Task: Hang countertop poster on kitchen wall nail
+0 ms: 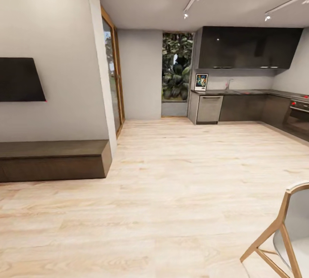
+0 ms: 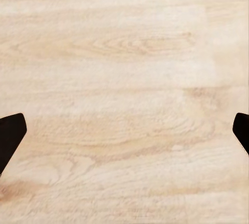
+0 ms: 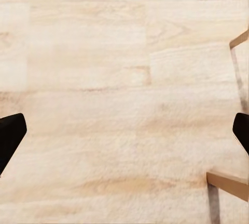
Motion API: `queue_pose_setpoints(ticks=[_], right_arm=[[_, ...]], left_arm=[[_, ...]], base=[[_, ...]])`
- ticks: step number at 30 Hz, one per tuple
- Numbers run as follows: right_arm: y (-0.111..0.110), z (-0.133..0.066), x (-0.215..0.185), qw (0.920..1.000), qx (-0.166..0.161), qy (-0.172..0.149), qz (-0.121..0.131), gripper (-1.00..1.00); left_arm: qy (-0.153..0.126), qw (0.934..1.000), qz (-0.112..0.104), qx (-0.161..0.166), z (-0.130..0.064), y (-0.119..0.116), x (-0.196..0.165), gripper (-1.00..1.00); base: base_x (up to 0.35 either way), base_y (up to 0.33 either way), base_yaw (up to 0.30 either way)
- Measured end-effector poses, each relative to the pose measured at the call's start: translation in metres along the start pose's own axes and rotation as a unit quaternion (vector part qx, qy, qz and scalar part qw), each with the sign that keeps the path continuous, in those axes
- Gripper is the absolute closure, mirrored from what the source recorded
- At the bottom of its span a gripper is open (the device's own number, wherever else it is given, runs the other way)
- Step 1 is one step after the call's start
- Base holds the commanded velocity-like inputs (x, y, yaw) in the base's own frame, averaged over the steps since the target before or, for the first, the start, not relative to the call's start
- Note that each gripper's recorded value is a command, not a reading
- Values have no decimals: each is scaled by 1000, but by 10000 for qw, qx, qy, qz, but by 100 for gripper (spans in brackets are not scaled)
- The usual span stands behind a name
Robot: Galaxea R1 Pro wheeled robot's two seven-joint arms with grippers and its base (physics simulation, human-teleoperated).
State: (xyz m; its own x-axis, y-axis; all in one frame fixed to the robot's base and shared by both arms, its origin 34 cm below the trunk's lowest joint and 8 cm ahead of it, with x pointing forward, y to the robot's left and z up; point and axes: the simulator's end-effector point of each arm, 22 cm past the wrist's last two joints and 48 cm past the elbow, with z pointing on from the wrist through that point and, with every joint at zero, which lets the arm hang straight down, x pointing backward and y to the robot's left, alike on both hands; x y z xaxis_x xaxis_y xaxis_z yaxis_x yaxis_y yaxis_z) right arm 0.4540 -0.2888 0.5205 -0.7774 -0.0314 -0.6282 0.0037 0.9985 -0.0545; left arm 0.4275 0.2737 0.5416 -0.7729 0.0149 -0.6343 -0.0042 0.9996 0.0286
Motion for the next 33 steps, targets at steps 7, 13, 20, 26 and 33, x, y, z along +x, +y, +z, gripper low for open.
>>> queue_pose_setpoints(ticks=[7,13,20,26,33], right_arm=[[0,0,0,10000,4,-1,6,-100],[1,0,0,10000,-4,-1,2,-100],[1,0,0,10000,-5,-1,2,-100],[1,0,0,10000,-6,-1,2,-100],[1,0,0,10000,-5,-1,2,-100]], left_arm=[[0,10000,1,-2,0,0,0,-100],[0,10000,1,-1,0,0,0,-100],[0,10000,1,-2,0,0,0,-100],[0,10000,0,-4,0,0,0,-100],[0,10000,1,-3,0,0,0,-100]], base=[[335,0,0],[335,0,0],[335,0,0],[335,0,0],[335,0,-25]])
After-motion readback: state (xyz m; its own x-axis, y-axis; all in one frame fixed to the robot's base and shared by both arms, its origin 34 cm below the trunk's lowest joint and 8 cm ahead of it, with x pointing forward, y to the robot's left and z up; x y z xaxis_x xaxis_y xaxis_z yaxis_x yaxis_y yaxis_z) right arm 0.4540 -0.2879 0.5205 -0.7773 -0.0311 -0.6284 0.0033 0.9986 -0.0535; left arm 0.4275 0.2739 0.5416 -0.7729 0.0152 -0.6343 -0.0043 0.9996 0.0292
